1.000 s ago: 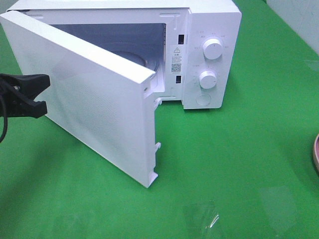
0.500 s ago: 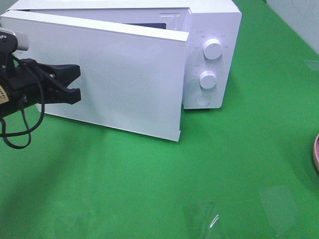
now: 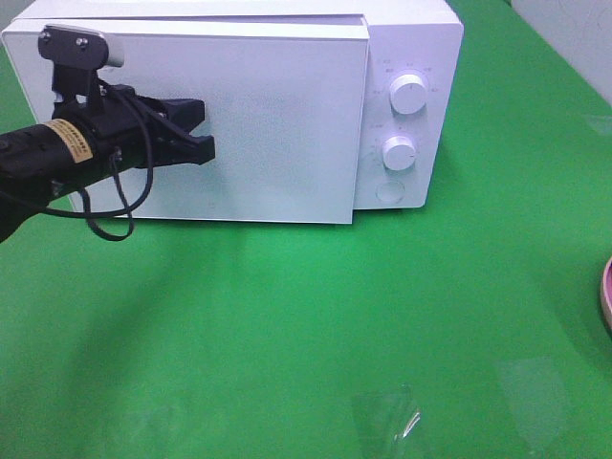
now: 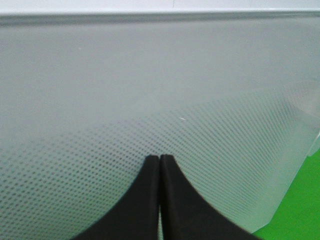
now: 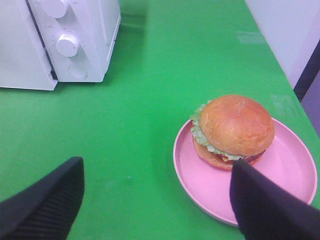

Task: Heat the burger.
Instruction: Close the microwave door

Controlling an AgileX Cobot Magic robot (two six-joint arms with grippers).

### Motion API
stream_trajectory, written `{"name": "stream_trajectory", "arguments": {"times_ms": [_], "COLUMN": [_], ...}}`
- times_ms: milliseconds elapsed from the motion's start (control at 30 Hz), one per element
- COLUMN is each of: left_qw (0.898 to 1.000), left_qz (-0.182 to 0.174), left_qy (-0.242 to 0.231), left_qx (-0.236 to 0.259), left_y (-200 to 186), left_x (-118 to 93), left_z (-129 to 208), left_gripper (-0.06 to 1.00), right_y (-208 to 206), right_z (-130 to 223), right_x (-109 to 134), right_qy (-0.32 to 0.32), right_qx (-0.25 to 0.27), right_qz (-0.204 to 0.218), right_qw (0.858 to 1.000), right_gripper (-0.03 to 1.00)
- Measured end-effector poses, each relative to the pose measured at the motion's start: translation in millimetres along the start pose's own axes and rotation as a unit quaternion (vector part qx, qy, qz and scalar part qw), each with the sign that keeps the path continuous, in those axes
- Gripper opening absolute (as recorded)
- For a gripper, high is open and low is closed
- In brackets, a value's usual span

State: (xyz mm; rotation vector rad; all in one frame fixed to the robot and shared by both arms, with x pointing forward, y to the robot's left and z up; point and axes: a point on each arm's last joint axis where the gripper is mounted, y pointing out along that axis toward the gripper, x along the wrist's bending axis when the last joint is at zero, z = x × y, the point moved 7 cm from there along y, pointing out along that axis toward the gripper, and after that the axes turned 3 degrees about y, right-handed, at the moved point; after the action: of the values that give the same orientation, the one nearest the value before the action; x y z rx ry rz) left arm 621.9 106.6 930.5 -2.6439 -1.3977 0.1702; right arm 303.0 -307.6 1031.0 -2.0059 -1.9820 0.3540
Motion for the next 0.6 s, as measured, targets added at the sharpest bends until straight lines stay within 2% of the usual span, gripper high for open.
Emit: {"name": "stream_trajectory", "arguments": {"times_ms": [300, 600], "left_qw": [0.999, 0.997], "left_qz": [0.034, 0.051], "left_qy": [0.026, 0.043], "left_qx": [0.023, 0.033], "left_y": [32.2, 54.5], "left_x": [-29.1, -43.9], "left_z": [6.8, 6.6], "left_gripper": [0.00, 0.00], "right_y": [0.0, 0.0], "right_z": [0.0, 0.0], "right_x": [0.0, 0.0], "right_qy": [0.000, 0.000], "right_qx": [0.000, 0.000], "right_qz": [0.000, 0.000], "right_qw": [1.000, 1.000], "right_gripper": [0.76, 0.76]}}
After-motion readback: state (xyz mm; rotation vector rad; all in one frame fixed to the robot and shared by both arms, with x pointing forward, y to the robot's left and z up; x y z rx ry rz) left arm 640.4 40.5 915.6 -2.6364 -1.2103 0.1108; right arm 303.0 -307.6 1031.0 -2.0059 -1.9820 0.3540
